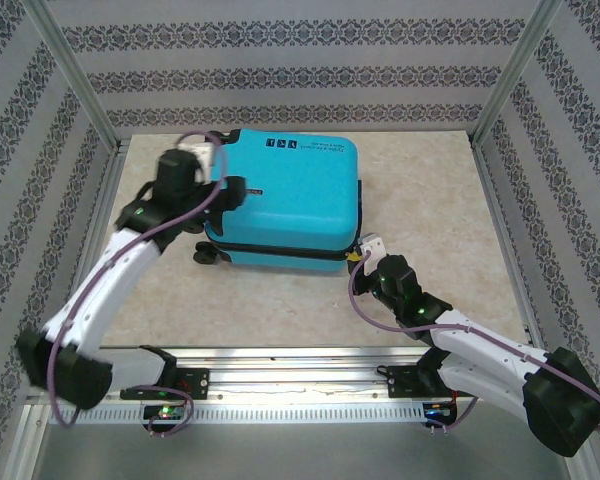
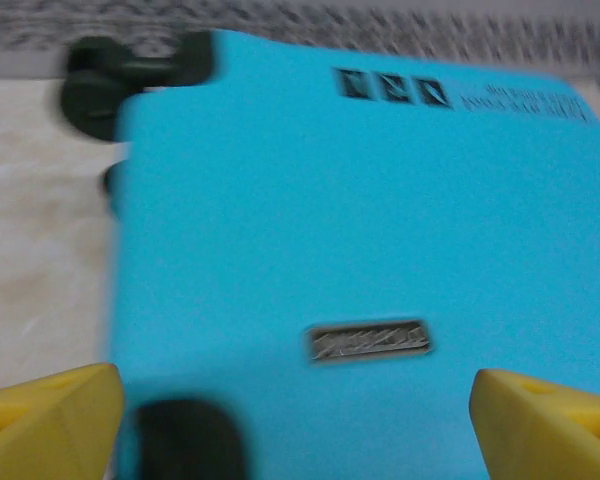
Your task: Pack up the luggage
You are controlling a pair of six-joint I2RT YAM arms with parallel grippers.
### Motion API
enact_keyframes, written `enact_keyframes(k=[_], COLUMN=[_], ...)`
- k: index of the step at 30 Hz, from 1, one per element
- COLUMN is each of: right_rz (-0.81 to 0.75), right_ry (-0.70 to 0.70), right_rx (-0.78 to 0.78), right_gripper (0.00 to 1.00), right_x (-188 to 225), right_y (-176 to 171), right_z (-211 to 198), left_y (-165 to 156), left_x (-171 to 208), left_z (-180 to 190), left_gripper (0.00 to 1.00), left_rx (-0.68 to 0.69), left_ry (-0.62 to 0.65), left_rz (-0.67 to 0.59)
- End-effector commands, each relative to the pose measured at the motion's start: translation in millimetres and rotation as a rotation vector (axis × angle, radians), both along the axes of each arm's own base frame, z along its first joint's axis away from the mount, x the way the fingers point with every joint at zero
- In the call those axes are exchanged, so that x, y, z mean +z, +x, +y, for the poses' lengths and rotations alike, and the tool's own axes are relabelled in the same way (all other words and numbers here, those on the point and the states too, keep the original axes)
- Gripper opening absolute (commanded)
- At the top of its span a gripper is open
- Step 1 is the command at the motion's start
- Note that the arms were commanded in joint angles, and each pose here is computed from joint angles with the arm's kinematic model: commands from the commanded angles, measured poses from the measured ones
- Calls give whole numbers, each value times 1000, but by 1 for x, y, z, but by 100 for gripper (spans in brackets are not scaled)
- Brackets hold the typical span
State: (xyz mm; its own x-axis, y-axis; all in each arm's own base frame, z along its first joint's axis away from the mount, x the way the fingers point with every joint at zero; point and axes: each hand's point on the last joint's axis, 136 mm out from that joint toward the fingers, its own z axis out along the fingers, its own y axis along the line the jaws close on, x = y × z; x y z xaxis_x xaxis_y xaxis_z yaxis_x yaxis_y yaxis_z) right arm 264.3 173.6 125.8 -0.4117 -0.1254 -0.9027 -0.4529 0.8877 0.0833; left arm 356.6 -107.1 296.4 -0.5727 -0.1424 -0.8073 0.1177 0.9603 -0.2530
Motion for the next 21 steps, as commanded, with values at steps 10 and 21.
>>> enact_keyframes(k=[10, 21], right_rz=[-28, -16], right_ry=[41, 53], right_rx=[-7, 4], right_gripper=[0, 0], right_x=[16, 15], right_y=[11, 7], right_z=[6, 7], left_y=[-65, -26], left_x=[-54, -63], left_z=[31, 55], left_gripper=[94, 95], left_rx=[171, 282], left_ry=[-490, -866], left_rz=[203, 87])
